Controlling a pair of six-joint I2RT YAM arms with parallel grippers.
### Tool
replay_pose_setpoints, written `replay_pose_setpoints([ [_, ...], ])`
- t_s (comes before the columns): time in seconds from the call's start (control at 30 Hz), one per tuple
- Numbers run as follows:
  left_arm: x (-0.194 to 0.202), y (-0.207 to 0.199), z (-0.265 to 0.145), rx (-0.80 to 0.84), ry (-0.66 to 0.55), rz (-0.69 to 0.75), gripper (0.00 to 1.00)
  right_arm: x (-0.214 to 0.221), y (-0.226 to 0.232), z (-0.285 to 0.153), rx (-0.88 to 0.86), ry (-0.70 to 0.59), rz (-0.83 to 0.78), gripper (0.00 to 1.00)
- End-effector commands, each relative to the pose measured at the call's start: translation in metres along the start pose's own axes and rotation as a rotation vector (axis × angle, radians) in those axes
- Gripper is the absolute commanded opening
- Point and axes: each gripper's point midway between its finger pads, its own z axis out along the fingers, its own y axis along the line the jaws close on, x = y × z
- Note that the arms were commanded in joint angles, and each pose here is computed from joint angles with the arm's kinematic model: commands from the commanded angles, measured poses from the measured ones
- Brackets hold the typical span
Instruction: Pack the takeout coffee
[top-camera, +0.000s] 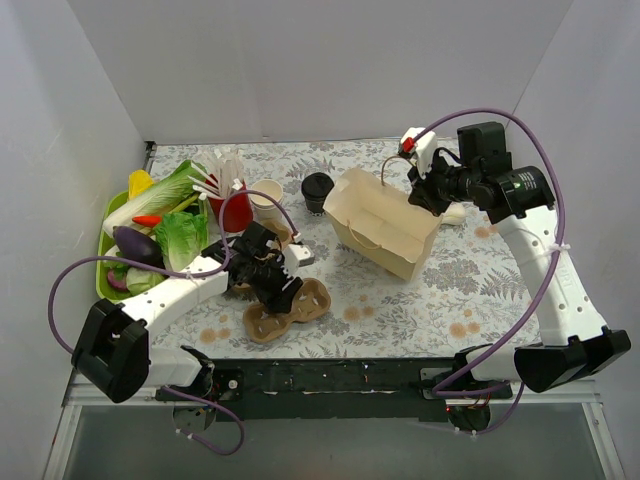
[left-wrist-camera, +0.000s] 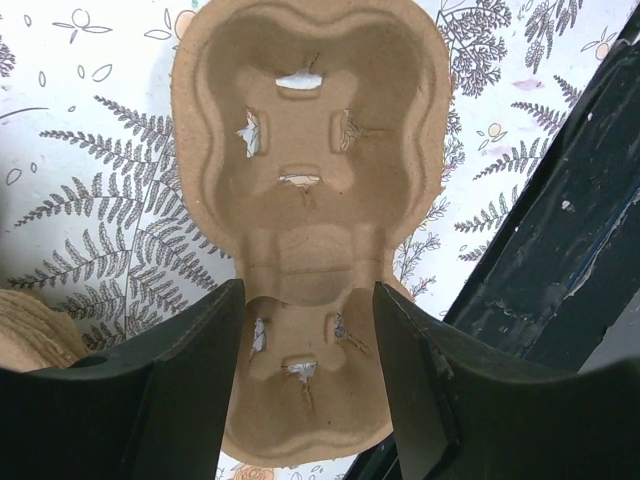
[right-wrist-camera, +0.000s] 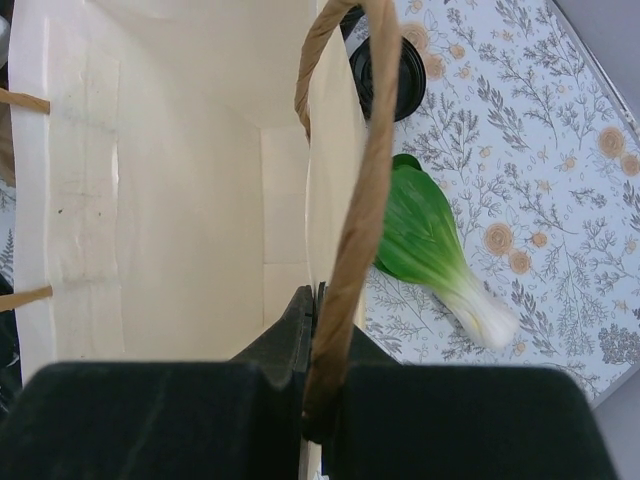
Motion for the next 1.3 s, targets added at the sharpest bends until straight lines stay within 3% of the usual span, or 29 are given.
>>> replay_pose_setpoints([
  [0.0,0.007,0.000,0.003,-0.006,0.019,0.025,0.55,-0.011,-0.005,-0.005,0.032,-0.048,-0.019,0.01],
  [0.43,0.015,0.003,0.010,-0.016,0.058,0.008,0.51,-0.010,-0.006,-0.002,0.028,-0.043,-0.025,0.01],
  [0.63,0.003,-0.008,-0.002,0.013,0.016,0.039,0.49,-0.010,-0.007,-0.004,0.036,-0.046,-0.029,0.01],
  [1.27,0.018,-0.006,0.012,-0.016,0.084,0.036,0.52,-0.008,-0.006,-0.003,0.034,-0.045,-0.033,0.01],
])
